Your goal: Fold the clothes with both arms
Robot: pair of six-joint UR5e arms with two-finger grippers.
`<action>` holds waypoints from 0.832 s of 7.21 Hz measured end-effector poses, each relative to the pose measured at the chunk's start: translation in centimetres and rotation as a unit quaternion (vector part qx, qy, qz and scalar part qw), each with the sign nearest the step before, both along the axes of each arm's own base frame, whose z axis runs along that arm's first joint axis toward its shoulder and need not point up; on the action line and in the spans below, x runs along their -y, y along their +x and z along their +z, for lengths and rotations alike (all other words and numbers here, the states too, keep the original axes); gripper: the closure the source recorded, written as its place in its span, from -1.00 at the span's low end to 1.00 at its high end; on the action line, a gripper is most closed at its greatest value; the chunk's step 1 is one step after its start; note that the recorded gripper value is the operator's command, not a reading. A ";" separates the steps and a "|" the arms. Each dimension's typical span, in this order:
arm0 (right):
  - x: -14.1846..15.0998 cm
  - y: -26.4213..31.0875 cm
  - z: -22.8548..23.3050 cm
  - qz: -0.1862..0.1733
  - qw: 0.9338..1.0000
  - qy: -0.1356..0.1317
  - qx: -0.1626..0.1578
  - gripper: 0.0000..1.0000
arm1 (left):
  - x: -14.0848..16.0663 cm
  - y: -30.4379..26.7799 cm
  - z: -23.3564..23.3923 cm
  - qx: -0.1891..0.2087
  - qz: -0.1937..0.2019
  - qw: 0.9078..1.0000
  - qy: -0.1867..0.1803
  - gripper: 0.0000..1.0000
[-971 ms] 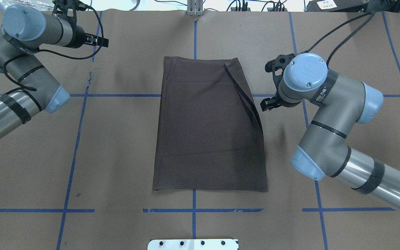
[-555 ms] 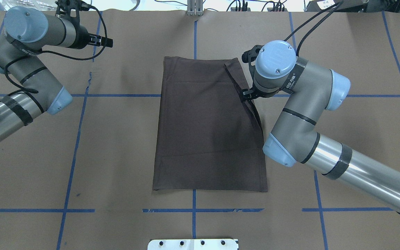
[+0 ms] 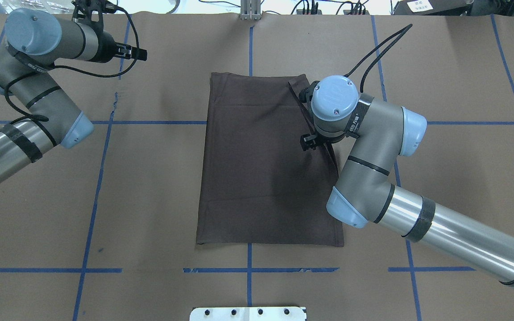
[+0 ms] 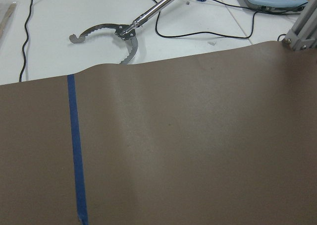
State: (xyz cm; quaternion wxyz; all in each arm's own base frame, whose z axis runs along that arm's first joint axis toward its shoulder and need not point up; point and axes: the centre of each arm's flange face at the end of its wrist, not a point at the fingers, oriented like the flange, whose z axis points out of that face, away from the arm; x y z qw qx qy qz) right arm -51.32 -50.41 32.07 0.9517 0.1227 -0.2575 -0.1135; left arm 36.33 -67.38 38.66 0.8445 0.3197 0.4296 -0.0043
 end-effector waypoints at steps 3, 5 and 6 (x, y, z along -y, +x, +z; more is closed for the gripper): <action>0.7 0.3 1.5 -0.014 1.000 0.002 -0.017 -1.00 | 0.0 0.0 0.0 0.000 0.000 1.000 0.000 -1.00; 3.3 2.2 3.2 -0.022 0.999 0.010 -0.037 -1.00 | -0.1 0.0 0.1 0.001 0.001 1.000 0.000 -1.00; 5.1 3.7 4.8 -0.028 0.998 0.012 -0.052 -1.00 | -0.1 0.0 0.0 0.000 0.001 1.000 0.001 -1.00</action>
